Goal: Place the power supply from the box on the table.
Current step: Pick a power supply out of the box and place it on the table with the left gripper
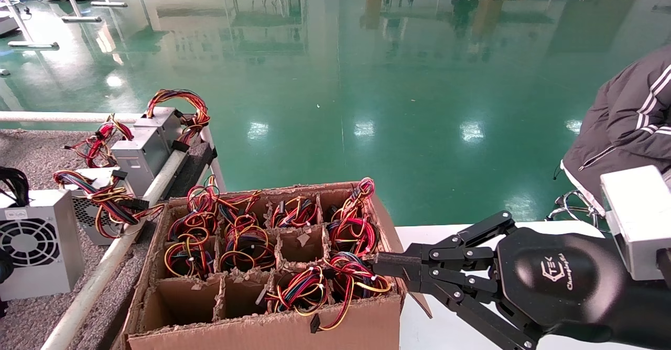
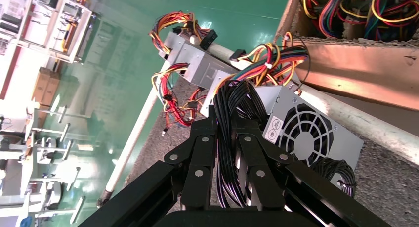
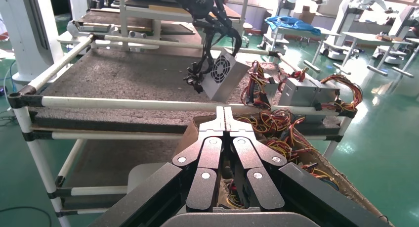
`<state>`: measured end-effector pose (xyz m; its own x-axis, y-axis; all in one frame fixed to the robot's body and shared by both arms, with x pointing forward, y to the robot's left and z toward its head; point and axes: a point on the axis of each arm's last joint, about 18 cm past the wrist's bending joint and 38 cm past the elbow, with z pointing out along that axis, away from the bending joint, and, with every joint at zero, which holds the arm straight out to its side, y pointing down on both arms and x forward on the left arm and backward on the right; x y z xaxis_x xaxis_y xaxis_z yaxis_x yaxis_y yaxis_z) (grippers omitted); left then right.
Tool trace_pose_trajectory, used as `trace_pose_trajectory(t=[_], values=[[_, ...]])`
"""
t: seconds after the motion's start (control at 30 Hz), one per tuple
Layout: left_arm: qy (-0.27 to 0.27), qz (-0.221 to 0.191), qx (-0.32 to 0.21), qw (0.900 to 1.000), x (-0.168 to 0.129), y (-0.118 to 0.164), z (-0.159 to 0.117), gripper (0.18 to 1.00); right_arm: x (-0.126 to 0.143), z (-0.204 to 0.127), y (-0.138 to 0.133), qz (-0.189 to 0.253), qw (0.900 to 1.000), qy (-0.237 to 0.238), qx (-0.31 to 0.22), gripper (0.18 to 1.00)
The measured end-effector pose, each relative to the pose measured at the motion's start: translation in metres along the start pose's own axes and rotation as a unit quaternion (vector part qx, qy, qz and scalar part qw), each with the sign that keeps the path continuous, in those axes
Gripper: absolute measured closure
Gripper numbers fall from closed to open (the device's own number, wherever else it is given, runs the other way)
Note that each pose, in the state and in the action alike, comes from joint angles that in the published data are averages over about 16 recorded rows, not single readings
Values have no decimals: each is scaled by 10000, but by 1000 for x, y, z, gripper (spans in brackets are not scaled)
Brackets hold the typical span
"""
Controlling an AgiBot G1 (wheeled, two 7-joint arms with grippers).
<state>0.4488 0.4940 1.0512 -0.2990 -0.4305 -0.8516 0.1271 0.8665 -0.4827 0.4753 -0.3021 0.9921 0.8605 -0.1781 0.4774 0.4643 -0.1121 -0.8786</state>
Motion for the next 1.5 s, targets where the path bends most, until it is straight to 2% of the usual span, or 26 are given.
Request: trace_pose_trajectory(t=[1.5], values=[[756, -318, 41, 9966, 41, 12, -5, 973, 0, 0, 0, 0, 10000, 0, 0, 986]])
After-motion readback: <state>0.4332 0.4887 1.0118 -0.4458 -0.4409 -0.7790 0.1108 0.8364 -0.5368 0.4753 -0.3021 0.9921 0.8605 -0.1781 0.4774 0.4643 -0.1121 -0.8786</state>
